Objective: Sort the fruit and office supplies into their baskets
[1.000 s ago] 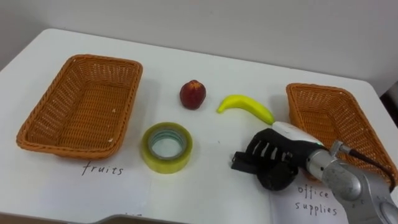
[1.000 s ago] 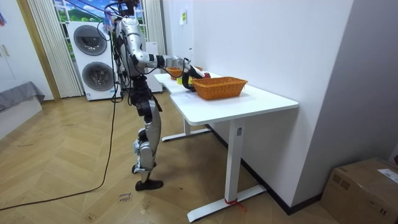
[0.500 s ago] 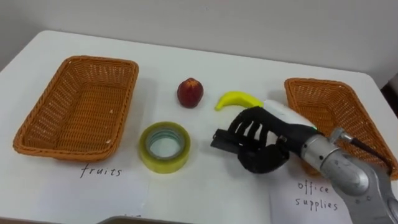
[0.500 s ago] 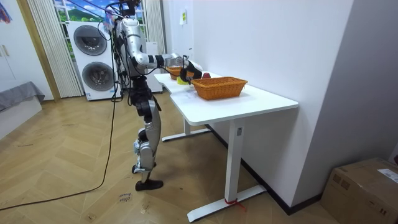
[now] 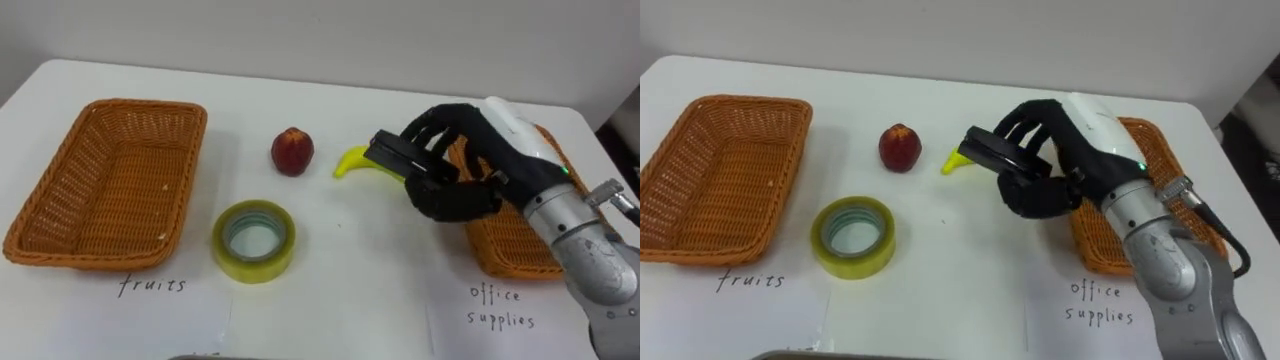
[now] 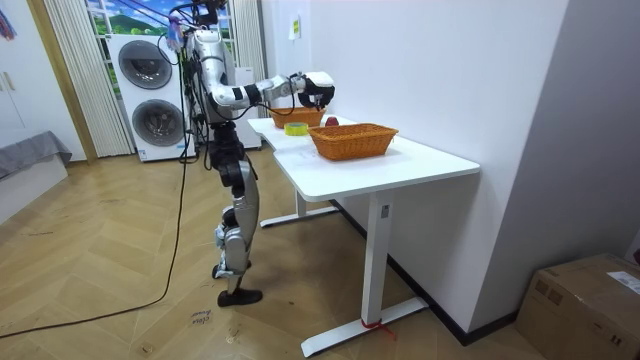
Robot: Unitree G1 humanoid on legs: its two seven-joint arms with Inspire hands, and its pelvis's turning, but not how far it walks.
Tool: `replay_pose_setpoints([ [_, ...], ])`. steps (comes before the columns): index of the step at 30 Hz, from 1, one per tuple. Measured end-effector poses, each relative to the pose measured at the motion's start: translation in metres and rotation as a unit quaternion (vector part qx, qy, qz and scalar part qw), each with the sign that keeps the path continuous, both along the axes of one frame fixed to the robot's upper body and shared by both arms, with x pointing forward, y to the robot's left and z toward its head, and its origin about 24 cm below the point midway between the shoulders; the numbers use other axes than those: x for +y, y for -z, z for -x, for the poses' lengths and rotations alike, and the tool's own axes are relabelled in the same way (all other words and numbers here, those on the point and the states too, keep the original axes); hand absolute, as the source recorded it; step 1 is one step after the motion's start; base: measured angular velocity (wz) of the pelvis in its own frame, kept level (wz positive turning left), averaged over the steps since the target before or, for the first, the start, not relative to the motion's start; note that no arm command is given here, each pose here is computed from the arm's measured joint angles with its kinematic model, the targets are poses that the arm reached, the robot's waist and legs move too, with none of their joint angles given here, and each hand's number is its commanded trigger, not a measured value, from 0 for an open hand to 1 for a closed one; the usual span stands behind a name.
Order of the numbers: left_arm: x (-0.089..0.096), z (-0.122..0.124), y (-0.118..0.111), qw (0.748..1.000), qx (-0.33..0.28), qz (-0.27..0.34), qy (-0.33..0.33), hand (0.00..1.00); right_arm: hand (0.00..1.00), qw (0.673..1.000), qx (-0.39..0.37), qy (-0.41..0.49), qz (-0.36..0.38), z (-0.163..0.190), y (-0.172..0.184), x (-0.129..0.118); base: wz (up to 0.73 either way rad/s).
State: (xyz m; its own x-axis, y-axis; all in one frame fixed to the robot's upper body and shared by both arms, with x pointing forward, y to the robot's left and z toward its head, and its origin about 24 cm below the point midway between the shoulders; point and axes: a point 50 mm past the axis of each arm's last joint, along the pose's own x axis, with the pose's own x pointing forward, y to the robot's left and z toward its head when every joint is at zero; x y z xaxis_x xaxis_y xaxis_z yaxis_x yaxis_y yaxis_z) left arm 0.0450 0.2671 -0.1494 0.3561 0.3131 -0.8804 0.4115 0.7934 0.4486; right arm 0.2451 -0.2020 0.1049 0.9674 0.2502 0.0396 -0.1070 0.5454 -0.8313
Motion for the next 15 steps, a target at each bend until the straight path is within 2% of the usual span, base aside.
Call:
replay_pose_setpoints([
  [15,0.007,0.018,-0.001,0.999,0.007,-0.014,-0.033,0.0,1.0,0.987,-0.123,0.102,-0.014,-0.003,-0.033,-0.034,-0.02],
])
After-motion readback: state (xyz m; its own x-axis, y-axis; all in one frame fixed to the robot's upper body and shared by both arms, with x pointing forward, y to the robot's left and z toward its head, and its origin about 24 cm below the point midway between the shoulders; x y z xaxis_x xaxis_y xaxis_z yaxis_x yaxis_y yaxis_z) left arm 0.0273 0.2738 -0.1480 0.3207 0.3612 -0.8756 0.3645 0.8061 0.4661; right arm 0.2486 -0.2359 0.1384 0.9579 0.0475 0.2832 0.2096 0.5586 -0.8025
